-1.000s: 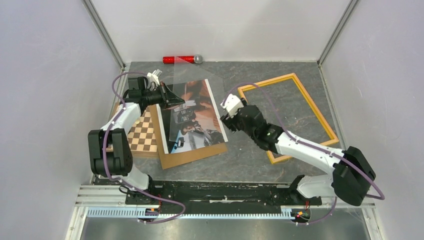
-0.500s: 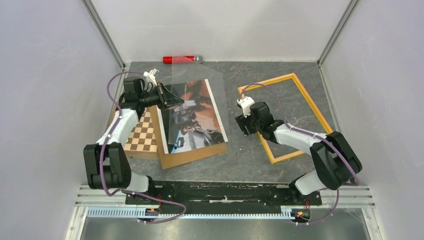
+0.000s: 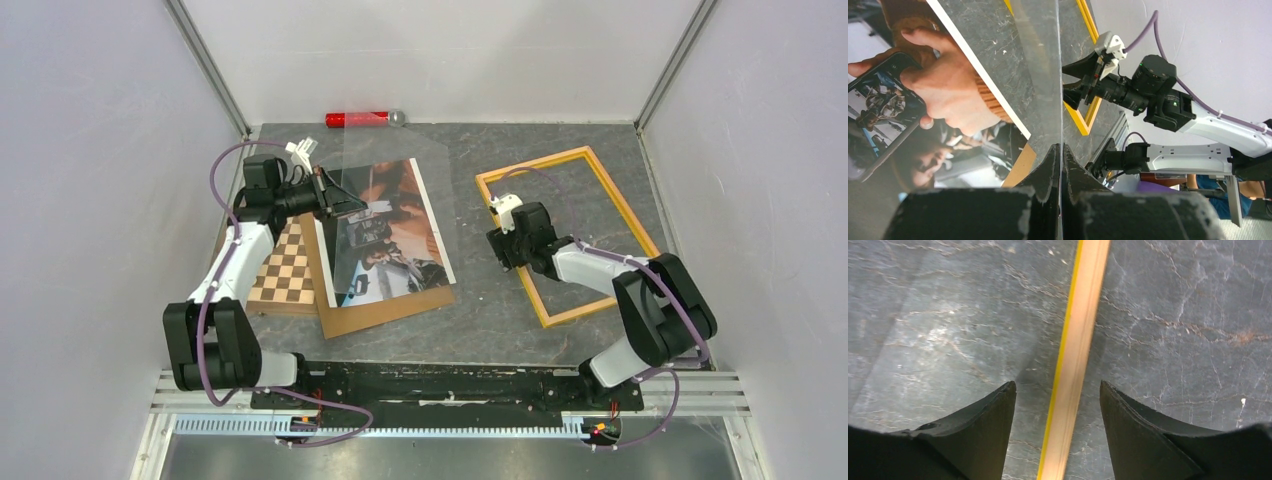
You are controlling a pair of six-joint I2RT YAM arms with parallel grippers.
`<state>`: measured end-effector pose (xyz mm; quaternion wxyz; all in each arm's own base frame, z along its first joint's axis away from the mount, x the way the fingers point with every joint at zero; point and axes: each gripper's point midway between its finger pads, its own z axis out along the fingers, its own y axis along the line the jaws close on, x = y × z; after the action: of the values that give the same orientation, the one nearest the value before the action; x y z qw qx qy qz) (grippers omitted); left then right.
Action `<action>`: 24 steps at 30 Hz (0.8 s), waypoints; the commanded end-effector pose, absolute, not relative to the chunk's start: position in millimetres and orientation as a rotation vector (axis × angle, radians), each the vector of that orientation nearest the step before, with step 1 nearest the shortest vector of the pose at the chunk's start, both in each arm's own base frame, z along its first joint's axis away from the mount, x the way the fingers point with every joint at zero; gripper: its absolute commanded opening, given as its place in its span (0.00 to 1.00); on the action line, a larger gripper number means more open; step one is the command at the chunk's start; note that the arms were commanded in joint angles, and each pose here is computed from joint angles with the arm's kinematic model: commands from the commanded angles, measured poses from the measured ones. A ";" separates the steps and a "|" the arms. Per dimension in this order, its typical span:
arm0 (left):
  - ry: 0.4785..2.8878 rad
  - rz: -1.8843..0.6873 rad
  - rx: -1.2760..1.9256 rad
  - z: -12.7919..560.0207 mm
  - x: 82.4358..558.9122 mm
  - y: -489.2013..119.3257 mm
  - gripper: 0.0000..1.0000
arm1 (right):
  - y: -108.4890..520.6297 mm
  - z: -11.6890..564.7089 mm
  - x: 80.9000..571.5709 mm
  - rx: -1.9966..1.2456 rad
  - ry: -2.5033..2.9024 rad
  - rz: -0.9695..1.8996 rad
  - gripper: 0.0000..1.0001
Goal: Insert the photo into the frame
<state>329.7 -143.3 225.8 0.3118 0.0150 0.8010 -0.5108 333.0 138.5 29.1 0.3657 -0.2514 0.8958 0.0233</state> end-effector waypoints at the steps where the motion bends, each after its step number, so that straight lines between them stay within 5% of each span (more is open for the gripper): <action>1: 2.029 -1.355 0.142 251.7 321.9 -145.4 0.02 | 125.8 18.0 333.8 -0.622 2.339 0.034 0.63; 12: 1.975 -1.347 0.174 285.1 330.1 -142.8 0.02 | 141.7 11.0 331.8 -0.471 2.425 0.164 0.21; 24: 1.943 -1.296 0.169 315.3 341.3 -131.6 0.02 | 206.4 20.3 353.5 -0.089 2.400 0.600 0.09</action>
<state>343.2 -131.8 296.4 0.3744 0.0478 0.7743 -0.5079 360.2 168.8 19.4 0.3524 -0.1031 0.9223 0.1205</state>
